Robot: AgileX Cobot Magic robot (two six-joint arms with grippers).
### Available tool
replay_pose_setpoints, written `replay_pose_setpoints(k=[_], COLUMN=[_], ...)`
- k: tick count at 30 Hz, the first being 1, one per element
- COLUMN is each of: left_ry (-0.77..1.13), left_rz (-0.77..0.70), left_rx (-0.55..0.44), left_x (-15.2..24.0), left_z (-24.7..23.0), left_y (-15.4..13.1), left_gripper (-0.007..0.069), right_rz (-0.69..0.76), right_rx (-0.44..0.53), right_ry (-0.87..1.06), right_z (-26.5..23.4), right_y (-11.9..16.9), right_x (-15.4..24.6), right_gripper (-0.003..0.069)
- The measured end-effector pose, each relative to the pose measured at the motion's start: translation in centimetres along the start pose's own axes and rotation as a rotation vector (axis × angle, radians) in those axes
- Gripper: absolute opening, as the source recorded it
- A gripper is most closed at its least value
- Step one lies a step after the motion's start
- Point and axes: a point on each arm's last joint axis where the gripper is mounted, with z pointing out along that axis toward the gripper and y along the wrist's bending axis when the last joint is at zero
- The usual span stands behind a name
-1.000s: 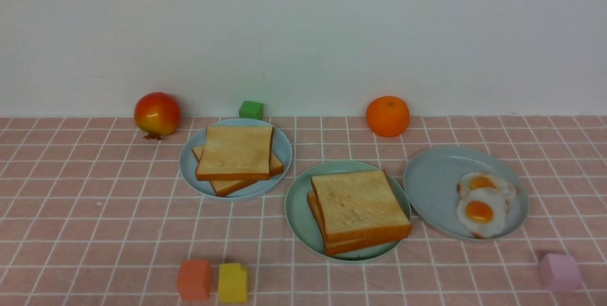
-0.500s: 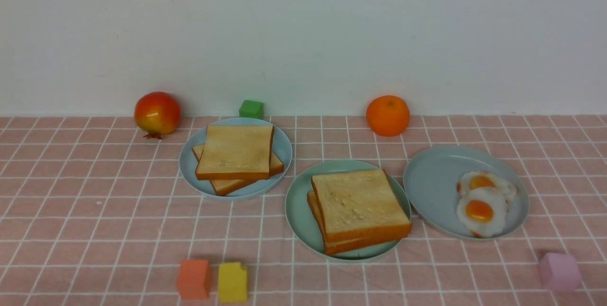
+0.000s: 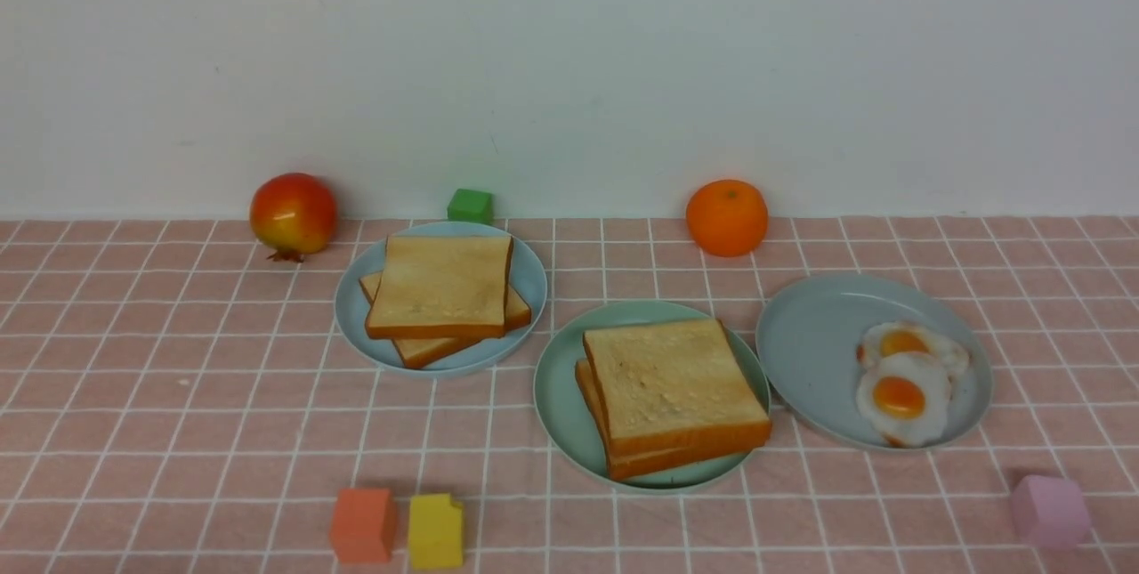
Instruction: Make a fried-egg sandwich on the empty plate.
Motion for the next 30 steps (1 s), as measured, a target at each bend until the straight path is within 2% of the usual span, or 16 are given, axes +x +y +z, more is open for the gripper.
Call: replay_pose_setpoints(k=[30], left_ry=[0.003], left_rz=[-0.003], left_rx=[0.0], left_x=[0.0], left_z=[-0.01], left_y=[-0.02], left_gripper=[0.0013], right_rz=[0.0], right_rx=[0.0], right_ry=[0.0], right_z=[0.0], right_y=[0.0], right_x=[0.0], right_gripper=[0.0083])
